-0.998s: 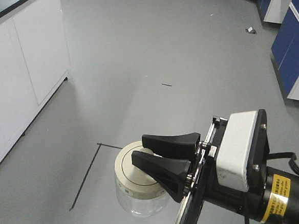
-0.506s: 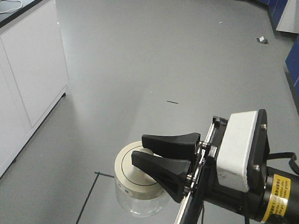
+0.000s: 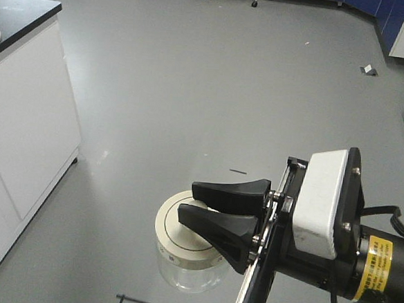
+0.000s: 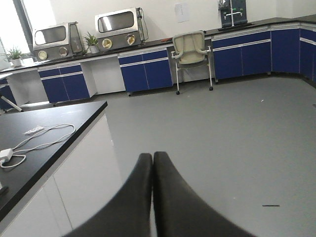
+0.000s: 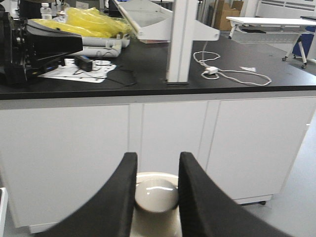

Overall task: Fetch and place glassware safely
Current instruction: 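Hold the jar in the right gripper while the base turns away, then keep holding the jar while the base drives to the black worktop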

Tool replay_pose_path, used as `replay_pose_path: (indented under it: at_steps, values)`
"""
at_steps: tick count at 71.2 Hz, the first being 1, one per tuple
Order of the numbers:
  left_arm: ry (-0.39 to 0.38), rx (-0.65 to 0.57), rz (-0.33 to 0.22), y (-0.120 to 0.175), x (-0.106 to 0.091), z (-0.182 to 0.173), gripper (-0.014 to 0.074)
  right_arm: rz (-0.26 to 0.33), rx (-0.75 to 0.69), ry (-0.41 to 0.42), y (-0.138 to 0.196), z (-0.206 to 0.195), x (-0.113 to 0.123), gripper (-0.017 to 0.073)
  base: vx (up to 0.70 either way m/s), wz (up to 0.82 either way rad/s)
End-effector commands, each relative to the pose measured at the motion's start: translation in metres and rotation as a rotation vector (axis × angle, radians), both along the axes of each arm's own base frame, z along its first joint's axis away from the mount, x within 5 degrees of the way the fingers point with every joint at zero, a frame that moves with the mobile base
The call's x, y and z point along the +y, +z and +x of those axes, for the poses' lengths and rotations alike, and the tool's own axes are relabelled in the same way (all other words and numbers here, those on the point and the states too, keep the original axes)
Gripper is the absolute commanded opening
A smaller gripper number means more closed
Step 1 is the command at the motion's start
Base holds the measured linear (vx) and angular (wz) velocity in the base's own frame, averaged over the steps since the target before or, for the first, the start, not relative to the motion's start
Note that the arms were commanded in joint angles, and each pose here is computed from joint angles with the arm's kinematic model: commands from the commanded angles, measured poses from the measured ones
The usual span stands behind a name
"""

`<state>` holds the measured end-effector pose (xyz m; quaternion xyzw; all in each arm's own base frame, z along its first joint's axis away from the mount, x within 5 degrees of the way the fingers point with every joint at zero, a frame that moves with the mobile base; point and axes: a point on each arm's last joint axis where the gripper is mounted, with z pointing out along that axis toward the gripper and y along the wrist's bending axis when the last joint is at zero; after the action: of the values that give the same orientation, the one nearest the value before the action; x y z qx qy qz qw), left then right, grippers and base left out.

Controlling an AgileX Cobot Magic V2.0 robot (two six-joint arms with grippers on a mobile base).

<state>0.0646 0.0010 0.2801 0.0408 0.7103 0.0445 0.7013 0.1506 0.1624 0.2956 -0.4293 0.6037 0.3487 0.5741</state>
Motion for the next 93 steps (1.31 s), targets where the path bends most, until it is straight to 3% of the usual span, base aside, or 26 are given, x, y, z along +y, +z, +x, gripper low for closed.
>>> replay_pose_path:
  at_steps: [1,93]
  values:
    - [-0.017,-0.090,-0.013,0.0150,-0.0013,-0.0007,-0.0007,0.101,-0.038,0.032,0.0204,-0.0040,0.0000,-0.0003,0.46,-0.04]
    - [-0.017,-0.090,-0.013,0.0150,-0.0013,-0.0007,-0.0007,0.102,-0.038,0.032,0.0204,-0.0040,0.0000,-0.0003,0.48,-0.14]
